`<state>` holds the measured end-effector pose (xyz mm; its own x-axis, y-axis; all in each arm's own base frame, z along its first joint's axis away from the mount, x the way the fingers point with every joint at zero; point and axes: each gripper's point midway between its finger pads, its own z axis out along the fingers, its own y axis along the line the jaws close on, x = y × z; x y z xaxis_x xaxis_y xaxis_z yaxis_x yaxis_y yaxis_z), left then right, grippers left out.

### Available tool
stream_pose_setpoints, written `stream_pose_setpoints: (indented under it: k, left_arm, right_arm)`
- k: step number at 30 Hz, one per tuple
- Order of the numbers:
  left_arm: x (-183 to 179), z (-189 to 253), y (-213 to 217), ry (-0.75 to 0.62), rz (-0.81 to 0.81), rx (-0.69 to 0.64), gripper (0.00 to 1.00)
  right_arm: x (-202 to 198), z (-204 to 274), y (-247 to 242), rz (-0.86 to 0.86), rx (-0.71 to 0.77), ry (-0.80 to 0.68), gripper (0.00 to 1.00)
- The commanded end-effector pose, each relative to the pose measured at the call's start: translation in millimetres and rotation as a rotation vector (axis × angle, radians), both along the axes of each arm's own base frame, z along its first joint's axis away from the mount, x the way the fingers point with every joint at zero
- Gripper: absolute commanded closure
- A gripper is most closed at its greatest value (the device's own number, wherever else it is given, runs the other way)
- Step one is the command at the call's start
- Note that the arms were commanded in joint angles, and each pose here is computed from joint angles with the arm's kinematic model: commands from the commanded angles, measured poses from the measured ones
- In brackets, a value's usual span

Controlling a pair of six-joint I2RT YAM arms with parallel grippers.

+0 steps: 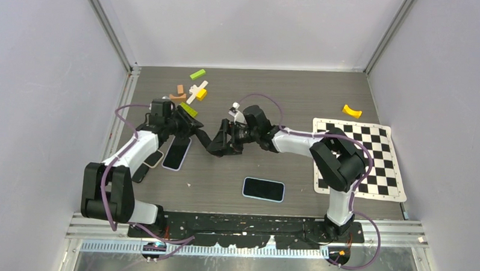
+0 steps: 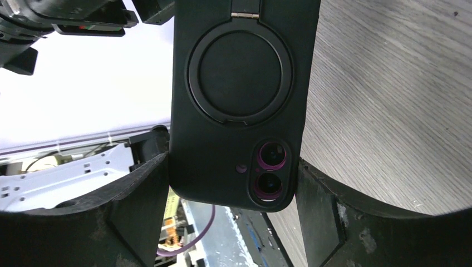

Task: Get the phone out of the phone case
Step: Pick up the phone at the center of the board.

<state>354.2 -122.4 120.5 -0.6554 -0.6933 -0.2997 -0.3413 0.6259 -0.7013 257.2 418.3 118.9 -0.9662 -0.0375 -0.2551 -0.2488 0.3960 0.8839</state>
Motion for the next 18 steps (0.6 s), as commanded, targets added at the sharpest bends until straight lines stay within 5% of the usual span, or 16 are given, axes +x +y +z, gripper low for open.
stream_pose_setpoints:
  k: [1, 4, 8, 10, 15, 18]
  left_arm:
    - [0.7, 8.9, -7.5, -0.035, -0.105, 0.026, 0.58]
    - [-1.6, 6.3, -12.8, -0.030, -0.141, 0.008, 0.64]
    - [0.1, 8.6, -18.8, -0.038, -0.168, -0.017, 0.99]
    - [1.6, 11.9, -20.1, -0.046, -0.173, -0.019, 1.00]
    - [7.1, 22.1, -13.2, -0.048, -0.153, 0.029, 1.00]
    - [9.3, 24.2, -8.5, -0.038, -0.143, 0.062, 1.00]
  right_arm:
    - [4.0, 67.1, 6.4, 0.055, 0.073, -0.240, 0.74]
    - [2.1, 74.6, 5.4, 0.074, 0.061, -0.280, 0.74]
    - [0.7, 76.1, 6.8, 0.087, 0.035, -0.305, 0.73]
    - [2.5, 72.8, 5.9, 0.083, 0.000, -0.325, 0.68]
    - [7.7, 67.5, -13.3, 0.033, -0.185, -0.474, 0.20]
    - [1.7, 75.3, -19.2, 0.010, -0.244, -0.586, 0.10]
